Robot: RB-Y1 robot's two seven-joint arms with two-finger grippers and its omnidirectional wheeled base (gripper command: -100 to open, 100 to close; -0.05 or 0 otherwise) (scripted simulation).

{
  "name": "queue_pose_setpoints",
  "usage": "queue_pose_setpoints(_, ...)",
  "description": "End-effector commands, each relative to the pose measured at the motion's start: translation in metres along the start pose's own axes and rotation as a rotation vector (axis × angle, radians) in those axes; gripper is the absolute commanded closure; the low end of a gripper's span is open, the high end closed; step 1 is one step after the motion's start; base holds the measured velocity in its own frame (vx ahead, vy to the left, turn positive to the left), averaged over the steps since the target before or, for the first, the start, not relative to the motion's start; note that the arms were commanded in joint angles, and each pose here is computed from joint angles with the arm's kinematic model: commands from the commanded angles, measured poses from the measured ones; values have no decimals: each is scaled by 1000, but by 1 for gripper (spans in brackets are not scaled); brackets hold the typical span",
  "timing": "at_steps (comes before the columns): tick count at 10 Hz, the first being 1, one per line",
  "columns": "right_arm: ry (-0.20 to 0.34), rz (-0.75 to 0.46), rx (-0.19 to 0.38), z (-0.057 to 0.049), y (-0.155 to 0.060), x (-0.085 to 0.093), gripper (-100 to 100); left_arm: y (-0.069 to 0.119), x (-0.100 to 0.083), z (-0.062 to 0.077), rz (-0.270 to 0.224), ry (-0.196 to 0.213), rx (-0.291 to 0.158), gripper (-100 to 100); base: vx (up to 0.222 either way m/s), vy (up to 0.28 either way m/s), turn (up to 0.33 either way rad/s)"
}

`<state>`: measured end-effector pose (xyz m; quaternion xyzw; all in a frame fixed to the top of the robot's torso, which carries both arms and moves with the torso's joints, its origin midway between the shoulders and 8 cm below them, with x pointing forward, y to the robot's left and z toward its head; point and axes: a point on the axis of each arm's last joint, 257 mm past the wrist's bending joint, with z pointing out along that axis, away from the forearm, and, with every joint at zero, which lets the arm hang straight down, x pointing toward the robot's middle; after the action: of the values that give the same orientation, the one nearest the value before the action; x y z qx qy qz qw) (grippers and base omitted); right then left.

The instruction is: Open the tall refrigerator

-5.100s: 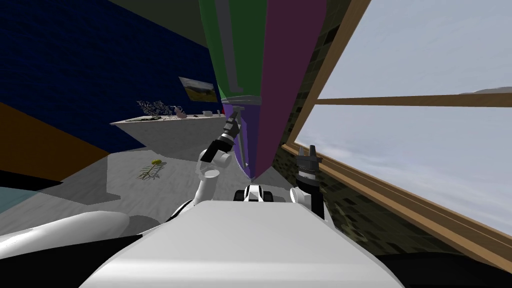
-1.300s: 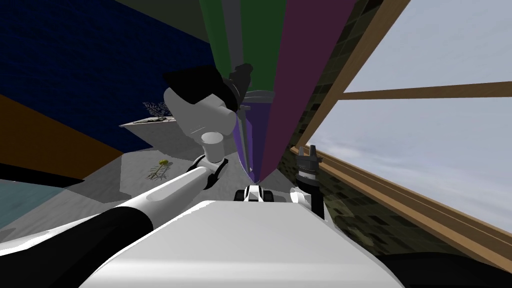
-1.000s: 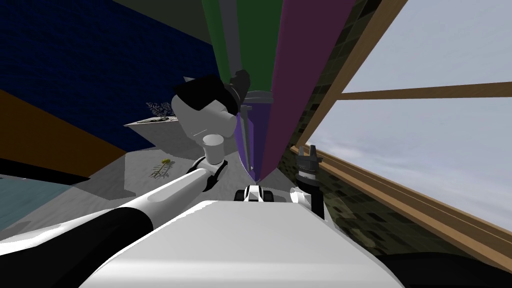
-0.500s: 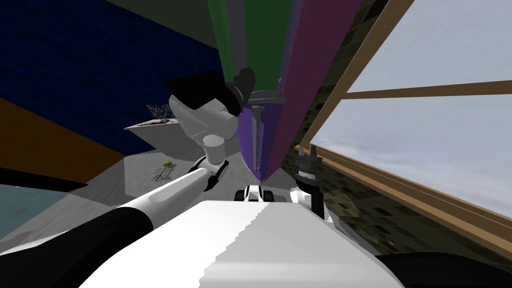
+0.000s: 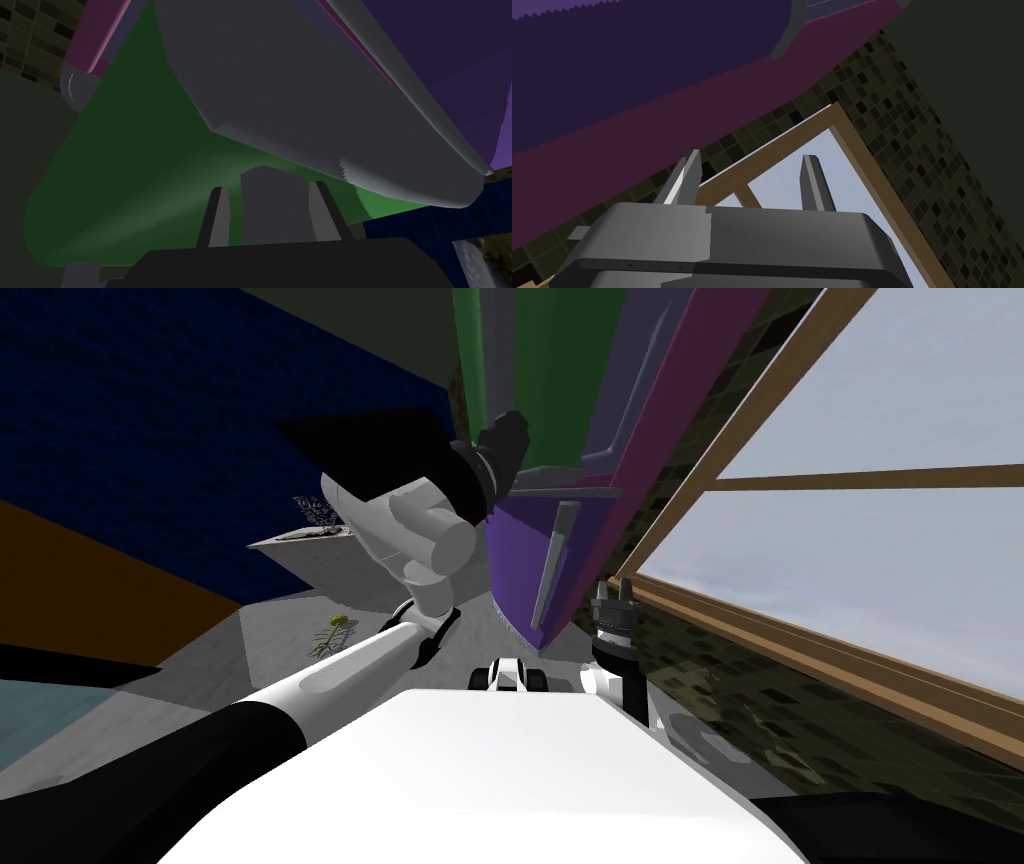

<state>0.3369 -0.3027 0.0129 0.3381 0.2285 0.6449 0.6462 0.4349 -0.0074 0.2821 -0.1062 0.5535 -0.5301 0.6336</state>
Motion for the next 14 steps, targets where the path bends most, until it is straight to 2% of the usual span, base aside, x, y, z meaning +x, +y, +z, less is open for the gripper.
queue_pose_setpoints(1, 0, 0, 0, 0, 0, 0, 0, -27, 5, -7, -18, 26, 59, 100, 3, 332, -66)
queue_pose_setpoints(2, 0, 0, 0, 0, 0, 0, 0, -36, 13, -11, -28, 51, 77, 100, 19, 369, -75)
queue_pose_setpoints(3, 0, 0, 0, 0, 0, 0, 0, -23, 20, -7, -25, 60, 43, 100, 2, 166, -40)
queue_pose_setpoints(5, 0, 0, 0, 0, 0, 0, 0, -40, 35, -12, -52, 109, 85, 100, 62, 262, -82)
queue_pose_setpoints(6, 0, 0, 0, 0, 0, 0, 0, -40, 35, -12, -52, 109, 85, 100, 68, 296, -75)
queue_pose_setpoints(11, 0, 0, 0, 0, 0, 0, 0, -71, 55, -25, -100, 186, 165, 100, 66, 299, -66)
queue_pose_setpoints(12, 0, 0, 0, 0, 0, 0, 0, -71, 55, -25, -100, 186, 165, 100, 51, 252, -43)
queue_pose_setpoints(14, 0, 0, 0, 0, 0, 0, 0, -86, 65, -33, -123, 225, 204, 100, 42, 284, -69)
